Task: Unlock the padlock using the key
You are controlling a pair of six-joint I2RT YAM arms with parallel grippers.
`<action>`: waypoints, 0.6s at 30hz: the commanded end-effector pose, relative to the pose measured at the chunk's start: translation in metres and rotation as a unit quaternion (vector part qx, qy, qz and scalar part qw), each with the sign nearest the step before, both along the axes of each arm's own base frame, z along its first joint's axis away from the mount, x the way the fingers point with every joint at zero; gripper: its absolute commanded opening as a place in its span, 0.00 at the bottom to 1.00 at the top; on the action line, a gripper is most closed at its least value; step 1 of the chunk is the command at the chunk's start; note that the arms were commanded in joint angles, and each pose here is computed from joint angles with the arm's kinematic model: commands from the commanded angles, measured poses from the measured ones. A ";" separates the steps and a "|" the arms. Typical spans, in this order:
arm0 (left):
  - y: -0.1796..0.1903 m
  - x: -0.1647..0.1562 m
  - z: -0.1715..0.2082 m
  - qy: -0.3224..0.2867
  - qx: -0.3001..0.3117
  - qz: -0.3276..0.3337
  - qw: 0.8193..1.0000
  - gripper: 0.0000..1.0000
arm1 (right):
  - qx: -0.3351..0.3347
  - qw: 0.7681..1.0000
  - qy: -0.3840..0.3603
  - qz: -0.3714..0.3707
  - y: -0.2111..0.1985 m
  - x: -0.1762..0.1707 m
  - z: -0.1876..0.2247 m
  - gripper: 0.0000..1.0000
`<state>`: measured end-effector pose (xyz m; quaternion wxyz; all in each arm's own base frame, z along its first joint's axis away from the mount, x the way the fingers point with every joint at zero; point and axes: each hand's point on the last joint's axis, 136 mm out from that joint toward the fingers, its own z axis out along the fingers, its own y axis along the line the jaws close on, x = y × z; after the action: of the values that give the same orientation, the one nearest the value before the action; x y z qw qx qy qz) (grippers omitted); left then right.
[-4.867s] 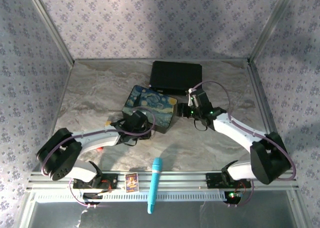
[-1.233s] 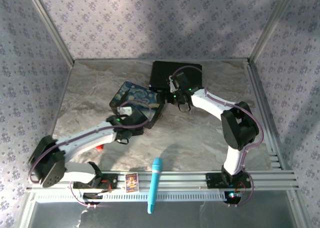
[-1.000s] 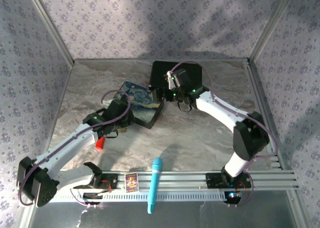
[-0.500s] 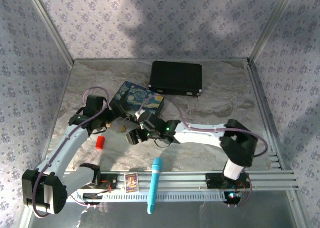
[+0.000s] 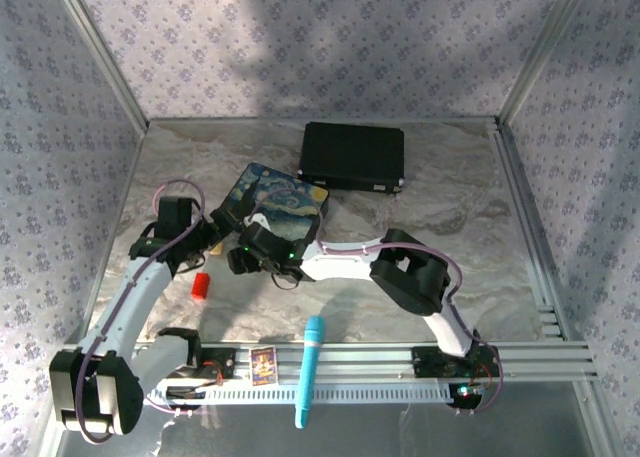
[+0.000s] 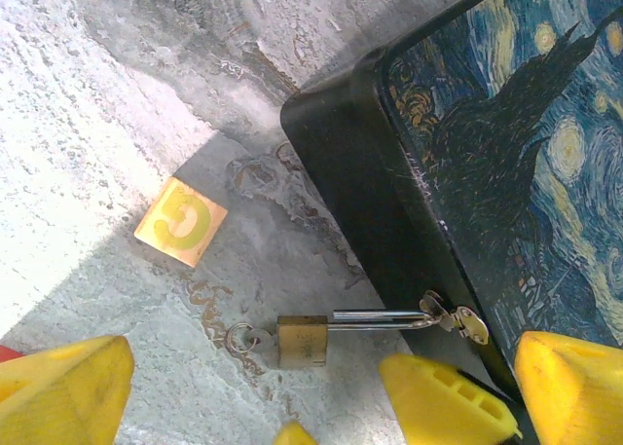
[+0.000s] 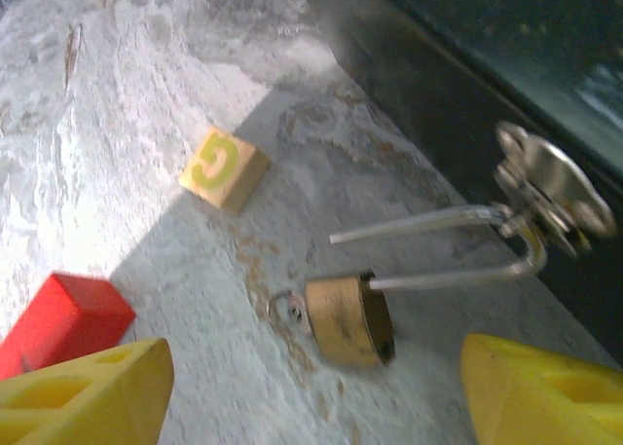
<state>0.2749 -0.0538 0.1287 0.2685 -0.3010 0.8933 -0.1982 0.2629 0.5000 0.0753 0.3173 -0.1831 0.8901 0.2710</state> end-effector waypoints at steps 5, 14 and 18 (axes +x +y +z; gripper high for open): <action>0.000 -0.002 0.005 -0.021 -0.005 -0.002 1.000 1.00 | -0.051 0.998 0.012 -0.033 -0.005 0.009 -0.031 0.71; 0.003 -0.003 -0.001 -0.021 0.002 0.005 1.000 1.00 | -0.053 0.998 0.024 -0.031 0.002 0.014 -0.047 0.61; 0.004 -0.002 -0.001 -0.024 0.002 0.008 1.000 1.00 | -0.048 0.998 0.038 -0.027 0.004 0.013 -0.056 0.54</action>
<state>0.2676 -0.0521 0.1190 0.2715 -0.3017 0.8923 -0.1974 0.2749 0.5029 0.0363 0.2991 -0.1689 0.9110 0.2283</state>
